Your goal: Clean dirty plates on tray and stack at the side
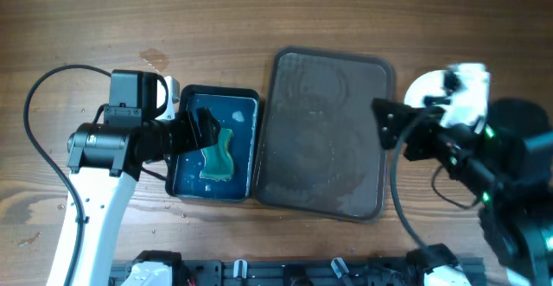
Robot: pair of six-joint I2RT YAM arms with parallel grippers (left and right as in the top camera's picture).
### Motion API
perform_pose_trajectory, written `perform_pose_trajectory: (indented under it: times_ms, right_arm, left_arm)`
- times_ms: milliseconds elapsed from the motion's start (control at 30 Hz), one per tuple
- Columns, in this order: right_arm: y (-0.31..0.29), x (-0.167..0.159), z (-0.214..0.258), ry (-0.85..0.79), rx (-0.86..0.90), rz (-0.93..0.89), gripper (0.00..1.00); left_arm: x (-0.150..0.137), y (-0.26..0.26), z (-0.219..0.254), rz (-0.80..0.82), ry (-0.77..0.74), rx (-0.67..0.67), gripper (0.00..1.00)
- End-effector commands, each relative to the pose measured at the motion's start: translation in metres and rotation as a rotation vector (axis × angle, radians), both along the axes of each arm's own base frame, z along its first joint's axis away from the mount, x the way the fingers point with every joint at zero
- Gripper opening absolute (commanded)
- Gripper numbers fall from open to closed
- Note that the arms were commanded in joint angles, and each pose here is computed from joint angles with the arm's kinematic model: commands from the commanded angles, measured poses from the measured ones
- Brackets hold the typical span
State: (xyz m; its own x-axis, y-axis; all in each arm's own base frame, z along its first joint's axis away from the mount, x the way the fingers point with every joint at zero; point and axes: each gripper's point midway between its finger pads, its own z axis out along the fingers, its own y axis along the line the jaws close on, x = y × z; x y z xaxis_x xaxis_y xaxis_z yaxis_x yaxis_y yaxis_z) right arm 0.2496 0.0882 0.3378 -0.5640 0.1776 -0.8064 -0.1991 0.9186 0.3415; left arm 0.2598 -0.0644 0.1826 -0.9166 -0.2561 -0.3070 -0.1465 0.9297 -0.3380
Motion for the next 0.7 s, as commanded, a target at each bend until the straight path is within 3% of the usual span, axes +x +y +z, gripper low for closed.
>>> perform_pose_trajectory:
  times_ms: [0, 67, 167, 300, 400, 667]
  right_arm:
    - [-0.034, -0.003, 0.012, -0.251, -0.169, -0.102, 1.00]
    - [-0.038, -0.004, -0.011, -0.390, -0.123, -0.137, 1.00]
    - [-0.047, -0.013, -0.111, -0.334, -0.137, -0.163, 1.00]
    - [-0.047, -0.013, -0.171, -0.371, -0.054, -0.194, 1.00]
    - [-0.050, -0.010, -0.154, -0.507, 0.005, -0.230, 1.00]
    - [-0.051, -0.006, -0.159, -0.536, 0.013, -0.241, 1.00]
  left_arm:
    - [0.003, 0.001, 0.004, -0.013, -0.019, 0.018, 1.00]
    - [0.003, 0.001, 0.004, -0.013, -0.019, 0.018, 1.00]
    - [0.003, 0.001, 0.004, -0.013, -0.019, 0.017, 1.00]
    - [0.003, 0.001, 0.004, -0.013, -0.019, 0.018, 1.00]
    - [0.003, 0.001, 0.004, -0.013, -0.019, 0.018, 1.00]
    - [0.003, 0.001, 0.004, -0.013, -0.019, 0.018, 1.00]
